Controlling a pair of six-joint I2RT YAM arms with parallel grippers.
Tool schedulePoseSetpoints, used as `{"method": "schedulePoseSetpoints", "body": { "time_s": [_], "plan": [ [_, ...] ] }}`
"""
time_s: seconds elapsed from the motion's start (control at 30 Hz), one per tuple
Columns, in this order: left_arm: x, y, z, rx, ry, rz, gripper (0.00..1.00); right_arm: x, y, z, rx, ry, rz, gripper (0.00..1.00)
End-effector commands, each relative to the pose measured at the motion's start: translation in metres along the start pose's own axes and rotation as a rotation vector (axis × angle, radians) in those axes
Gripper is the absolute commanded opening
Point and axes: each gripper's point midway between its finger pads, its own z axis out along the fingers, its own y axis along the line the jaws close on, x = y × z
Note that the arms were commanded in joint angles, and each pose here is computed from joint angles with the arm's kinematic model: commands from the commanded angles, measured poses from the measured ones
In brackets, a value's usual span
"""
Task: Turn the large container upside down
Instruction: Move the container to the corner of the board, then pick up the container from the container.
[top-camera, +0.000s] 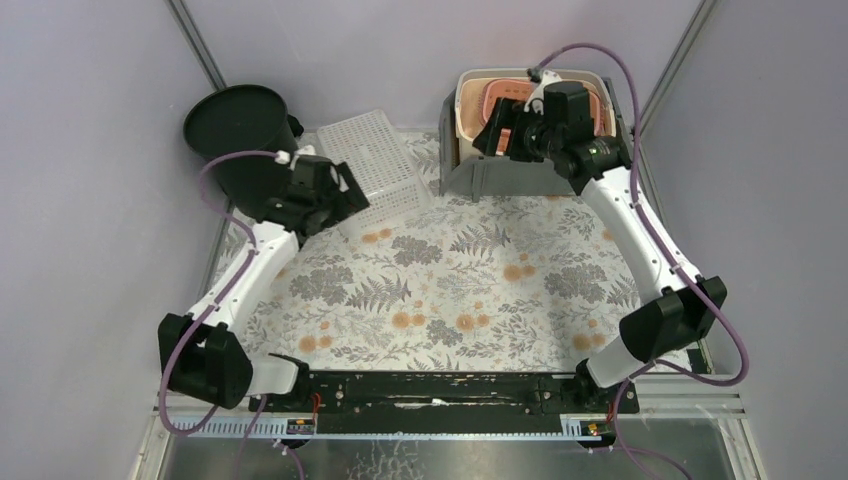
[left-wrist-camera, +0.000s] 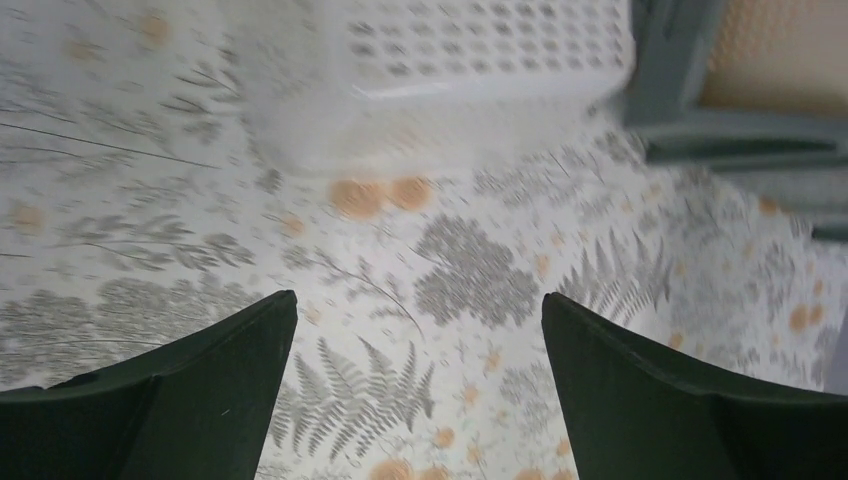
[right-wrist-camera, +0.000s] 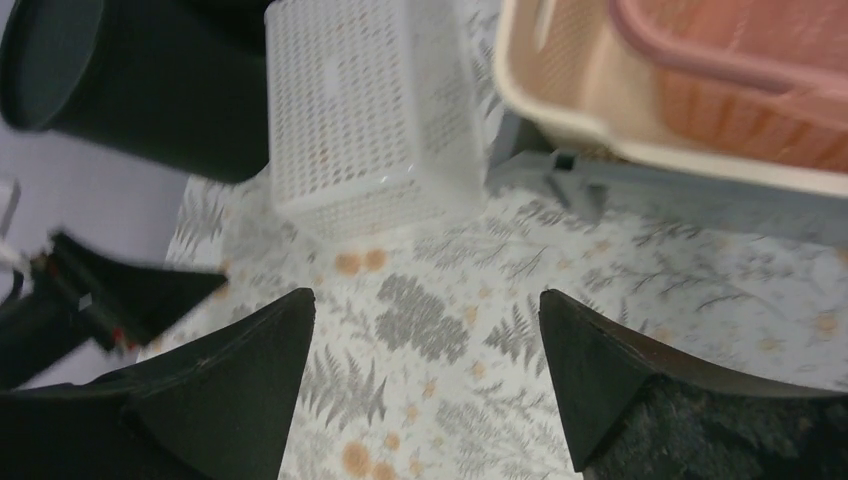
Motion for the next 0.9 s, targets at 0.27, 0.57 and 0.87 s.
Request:
{"method": "schedulePoseSetpoints", "body": {
  "time_s": [0.27,0.57,0.87],
  "plan": [
    [0.07,-0.06,0.039,0.008,0.113,0.125,0.96,-0.07,-0.089,0.038,0.266,-0.083,-0.016,0.71],
    [0.065,-0.065,0.092,-0.083,0.108,0.132,0.83,-0.078,-0.119,0.072,0.319,-0.046,-0.085,0.68],
    [0.045,-0.003,0.122,-0.188,0.112,0.026,0.83,-0.067,-0.15,0.102,0.349,-0.002,-0.102,0.7]
  ]
}}
